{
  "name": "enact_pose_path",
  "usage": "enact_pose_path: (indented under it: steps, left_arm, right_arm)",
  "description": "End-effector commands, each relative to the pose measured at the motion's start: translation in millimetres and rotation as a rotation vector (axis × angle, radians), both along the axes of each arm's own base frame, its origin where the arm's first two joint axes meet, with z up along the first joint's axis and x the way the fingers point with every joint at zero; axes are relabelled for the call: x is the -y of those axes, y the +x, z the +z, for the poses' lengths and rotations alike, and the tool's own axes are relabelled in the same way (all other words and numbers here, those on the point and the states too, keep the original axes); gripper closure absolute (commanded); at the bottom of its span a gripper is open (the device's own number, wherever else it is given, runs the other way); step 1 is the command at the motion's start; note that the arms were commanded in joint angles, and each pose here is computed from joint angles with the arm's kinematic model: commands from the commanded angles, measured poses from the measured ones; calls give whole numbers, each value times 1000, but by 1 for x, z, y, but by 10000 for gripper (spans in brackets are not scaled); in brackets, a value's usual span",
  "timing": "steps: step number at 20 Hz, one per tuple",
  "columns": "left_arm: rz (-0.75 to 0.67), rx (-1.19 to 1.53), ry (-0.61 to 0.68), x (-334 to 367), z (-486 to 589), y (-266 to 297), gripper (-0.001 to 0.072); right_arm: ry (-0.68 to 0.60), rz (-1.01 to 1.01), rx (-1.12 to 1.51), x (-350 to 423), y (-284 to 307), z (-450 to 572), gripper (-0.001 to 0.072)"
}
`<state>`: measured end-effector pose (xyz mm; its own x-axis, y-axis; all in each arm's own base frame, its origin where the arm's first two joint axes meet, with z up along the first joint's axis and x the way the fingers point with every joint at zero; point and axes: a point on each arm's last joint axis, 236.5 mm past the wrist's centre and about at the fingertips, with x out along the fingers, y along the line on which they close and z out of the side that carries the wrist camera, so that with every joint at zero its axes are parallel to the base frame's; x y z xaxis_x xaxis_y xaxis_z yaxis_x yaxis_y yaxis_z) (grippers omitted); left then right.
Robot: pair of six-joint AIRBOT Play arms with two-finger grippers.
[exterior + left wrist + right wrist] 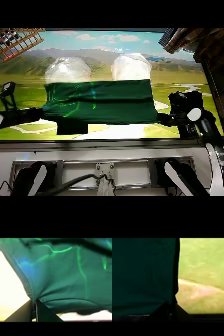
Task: Fold the clothes and pants, and hang the long-sleeved shirts on hangers.
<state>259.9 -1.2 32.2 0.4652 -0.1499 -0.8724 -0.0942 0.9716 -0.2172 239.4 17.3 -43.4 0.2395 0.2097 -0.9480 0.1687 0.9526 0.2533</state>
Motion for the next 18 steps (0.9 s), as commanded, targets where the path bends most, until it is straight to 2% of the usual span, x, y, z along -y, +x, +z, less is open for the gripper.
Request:
enact_pose_path:
  steps: [1, 5, 8, 11, 14, 18]
  left_arm:
    - [-9, 58, 103, -10, 25, -24, 699]
    - [35, 220, 125, -21, 39, 25, 699]
    - [35, 277, 102, -23, 26, 69, 700]
    - [1, 255, 30, -14, -7, 107, 700]
    - [-31, 173, 25, -18, -42, 137, 700]
    - [-43, 105, 21, -26, -76, 172, 699]
  right_arm:
    - [-61, 5, 61, 9, -11, 25, 686]
    - [4, -42, 189, 3, 47, 46, 685]
    - [30, 11, 188, 2, 96, 52, 685]
    - [85, 20, 150, 0, 147, 39, 685]
    - [157, 51, 102, -10, 189, 16, 684]
    - [161, 120, 76, -34, 232, -13, 683]
